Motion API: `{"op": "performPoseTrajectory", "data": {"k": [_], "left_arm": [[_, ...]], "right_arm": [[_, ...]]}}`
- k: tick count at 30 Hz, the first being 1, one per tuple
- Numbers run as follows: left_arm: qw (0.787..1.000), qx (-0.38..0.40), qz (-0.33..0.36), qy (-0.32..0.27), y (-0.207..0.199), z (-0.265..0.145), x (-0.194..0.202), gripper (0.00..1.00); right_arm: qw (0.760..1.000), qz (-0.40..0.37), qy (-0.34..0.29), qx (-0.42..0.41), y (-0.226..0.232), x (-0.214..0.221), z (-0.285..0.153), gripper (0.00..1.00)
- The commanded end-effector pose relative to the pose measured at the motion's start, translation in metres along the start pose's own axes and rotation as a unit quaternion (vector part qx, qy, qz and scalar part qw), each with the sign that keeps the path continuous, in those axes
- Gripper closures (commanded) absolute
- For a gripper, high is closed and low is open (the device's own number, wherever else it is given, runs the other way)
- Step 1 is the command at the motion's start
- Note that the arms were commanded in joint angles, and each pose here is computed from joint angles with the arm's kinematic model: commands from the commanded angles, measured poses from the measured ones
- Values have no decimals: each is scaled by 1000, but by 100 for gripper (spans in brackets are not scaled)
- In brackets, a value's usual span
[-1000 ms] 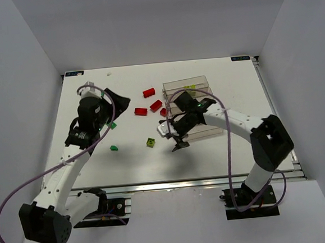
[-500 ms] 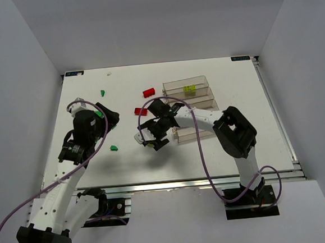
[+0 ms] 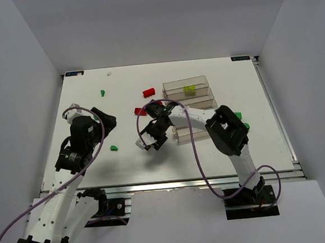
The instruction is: Sort the legos into containers by color
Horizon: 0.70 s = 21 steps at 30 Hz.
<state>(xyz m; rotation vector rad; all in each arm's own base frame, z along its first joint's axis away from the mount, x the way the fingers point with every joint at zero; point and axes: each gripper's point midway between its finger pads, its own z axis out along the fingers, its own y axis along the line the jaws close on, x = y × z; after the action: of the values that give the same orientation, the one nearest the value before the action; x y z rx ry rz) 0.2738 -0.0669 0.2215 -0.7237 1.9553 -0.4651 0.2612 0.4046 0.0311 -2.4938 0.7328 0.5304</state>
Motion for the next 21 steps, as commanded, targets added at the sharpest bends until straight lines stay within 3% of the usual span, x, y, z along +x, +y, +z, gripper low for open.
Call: {"op": "performPoseTrajectory", "data": {"k": [1, 7, 12, 15, 19, 21], "left_arm": [[1000, -8, -15, -5, 5, -2, -1, 5], [1000, -8, -21, 0, 6, 1, 3, 4], [1000, -2, -27, 2, 3, 4, 5, 5], [999, 9, -34, 8, -1, 8, 8, 5], [999, 15, -42, 13, -4, 14, 11, 5], [999, 14, -42, 15, -4, 17, 12, 5]], "right_arm": [[1000, -18, -2, -23, 2, -3, 5, 37], [999, -16, -11, -36, 12, -11, 6, 50], [999, 8, -16, -44, 25, -16, 5, 70], [998, 47, -27, -25, 19, -25, -8, 83], [989, 112, -77, 60, -20, -58, -53, 90], [971, 198, -91, 97, -35, -60, -77, 94]]}}
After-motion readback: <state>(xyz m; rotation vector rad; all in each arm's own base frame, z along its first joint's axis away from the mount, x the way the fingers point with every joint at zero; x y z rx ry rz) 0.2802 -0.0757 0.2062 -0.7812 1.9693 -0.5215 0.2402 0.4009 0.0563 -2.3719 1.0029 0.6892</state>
